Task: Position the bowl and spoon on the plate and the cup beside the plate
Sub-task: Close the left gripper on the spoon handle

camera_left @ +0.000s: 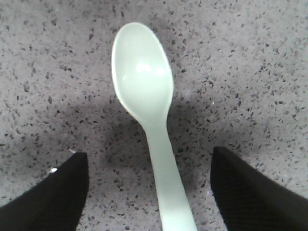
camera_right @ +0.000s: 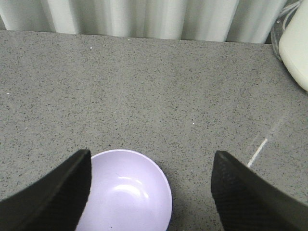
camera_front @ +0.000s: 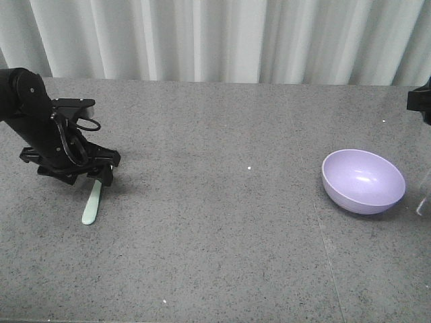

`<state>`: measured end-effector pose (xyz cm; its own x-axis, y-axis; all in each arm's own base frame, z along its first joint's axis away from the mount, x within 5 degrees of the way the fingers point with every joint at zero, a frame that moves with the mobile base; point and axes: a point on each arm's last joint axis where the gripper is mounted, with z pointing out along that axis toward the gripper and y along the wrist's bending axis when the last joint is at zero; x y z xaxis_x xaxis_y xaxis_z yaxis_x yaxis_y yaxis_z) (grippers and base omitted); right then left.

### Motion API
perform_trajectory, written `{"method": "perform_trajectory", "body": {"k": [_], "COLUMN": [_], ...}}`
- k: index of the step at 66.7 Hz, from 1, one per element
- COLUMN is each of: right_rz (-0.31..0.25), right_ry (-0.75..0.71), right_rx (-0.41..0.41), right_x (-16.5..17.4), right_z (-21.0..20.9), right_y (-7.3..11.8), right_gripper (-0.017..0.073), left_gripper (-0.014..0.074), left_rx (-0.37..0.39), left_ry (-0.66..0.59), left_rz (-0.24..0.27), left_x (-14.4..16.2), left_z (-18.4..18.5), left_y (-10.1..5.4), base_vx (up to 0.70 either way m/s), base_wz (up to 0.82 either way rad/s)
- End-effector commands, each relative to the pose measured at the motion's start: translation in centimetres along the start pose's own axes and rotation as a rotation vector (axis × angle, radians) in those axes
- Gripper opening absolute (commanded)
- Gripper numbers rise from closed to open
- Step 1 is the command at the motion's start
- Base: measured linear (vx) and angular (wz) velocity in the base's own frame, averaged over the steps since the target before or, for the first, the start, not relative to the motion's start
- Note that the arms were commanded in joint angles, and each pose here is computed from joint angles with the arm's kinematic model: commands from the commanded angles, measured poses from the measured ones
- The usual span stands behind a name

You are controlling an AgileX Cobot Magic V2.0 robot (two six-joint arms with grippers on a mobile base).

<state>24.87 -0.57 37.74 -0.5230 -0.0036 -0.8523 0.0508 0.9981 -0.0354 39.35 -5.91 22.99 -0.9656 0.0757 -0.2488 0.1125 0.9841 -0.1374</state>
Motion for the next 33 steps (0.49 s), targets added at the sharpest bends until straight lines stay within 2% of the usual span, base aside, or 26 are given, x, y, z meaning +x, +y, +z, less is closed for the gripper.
{"method": "perform_trajectory", "body": {"k": [1, 22, 26, 33], "right_rz": [0.000, 0.004, 0.005, 0.015], "right_ry": [-0.117, -0.113, -0.113, -0.113], "right_rx": [0.001, -0.001, -0.002, -0.008], "right_x": [-1.7, -1.7, -1.7, -1.7], "right_z": [-1.3, -1.2, -1.2, -1.2], "right_y": [-0.1, -0.1, -0.1, -0.1], "right_gripper": [0.0517, 0.0517, 0.0517, 0.0517], "left_gripper": [0.0479, 0.0479, 0.0479, 0.0479], "left_rx": [0.012, -0.023, -0.029, -0.050], "left_ry": [-0.092, -0.110, -0.110, -0.111], "left_rz": [0.009, 0.076, 0.075, 0.044], "left_x": [-0.6, -0.7, -0.7, -0.7], "left_z": [-2.7, -2.5, -2.5, -2.5], "left_y": [-0.9, -2.2, -2.1, -1.9], "base_vx": [0.00, 0.00, 0.00, 0.00], "base_wz": [0.00, 0.00, 0.00, 0.00]}}
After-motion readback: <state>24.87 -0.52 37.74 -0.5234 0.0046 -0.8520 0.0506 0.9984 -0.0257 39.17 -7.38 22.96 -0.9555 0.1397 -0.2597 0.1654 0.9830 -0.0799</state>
